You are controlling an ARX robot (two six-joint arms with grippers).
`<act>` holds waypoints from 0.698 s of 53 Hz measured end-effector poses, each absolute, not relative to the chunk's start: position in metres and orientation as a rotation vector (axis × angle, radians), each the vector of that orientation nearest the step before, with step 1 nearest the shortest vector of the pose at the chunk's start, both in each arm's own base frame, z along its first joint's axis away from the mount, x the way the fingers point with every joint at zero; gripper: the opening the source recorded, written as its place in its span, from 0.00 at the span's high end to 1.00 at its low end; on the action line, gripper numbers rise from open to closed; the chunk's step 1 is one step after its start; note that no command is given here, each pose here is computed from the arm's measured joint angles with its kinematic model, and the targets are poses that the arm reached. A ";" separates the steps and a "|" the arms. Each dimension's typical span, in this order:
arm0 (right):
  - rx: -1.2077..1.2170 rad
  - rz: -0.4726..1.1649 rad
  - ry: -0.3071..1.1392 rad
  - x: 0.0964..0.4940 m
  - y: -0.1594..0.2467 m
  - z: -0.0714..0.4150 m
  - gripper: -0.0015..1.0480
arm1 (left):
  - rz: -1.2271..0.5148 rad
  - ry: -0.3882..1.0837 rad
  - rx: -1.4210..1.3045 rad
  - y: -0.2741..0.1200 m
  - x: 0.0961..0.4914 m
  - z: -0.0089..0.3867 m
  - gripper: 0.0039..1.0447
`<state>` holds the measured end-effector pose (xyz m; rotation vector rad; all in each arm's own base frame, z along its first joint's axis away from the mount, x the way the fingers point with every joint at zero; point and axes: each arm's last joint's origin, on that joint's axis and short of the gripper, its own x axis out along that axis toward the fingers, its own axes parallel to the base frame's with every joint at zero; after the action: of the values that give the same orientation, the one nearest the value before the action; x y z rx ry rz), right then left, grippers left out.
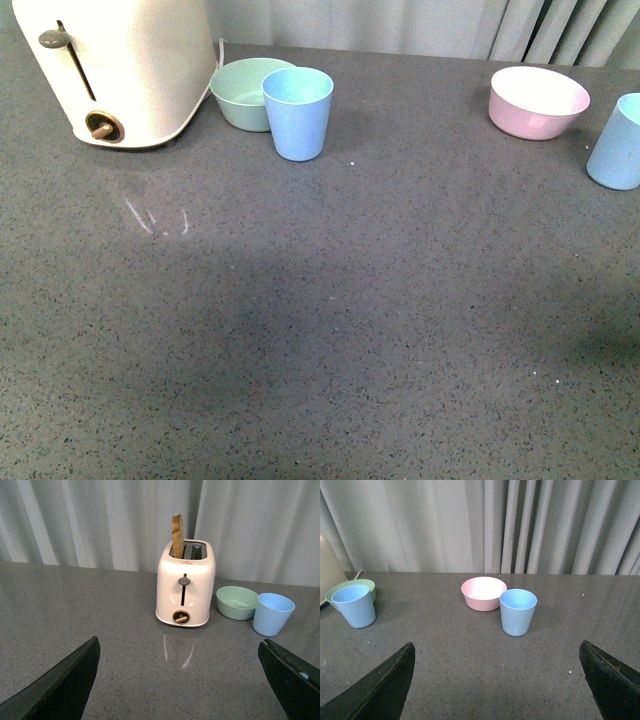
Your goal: Stack blue cups with both arms
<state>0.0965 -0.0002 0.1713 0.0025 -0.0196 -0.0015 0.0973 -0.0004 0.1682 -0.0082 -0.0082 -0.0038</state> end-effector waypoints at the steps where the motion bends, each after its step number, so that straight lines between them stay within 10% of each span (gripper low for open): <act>1: 0.002 -0.002 -0.020 0.097 0.000 0.171 0.09 | -0.004 -0.008 -0.008 0.000 0.097 0.168 0.08; 37: 0.002 -0.002 -0.020 0.097 0.000 0.171 0.09 | -0.004 -0.008 -0.008 0.000 0.097 0.168 0.08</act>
<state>0.0965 -0.0002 0.1713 0.0025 -0.0196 -0.0015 0.0973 -0.0004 0.1682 -0.0082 -0.0082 -0.0038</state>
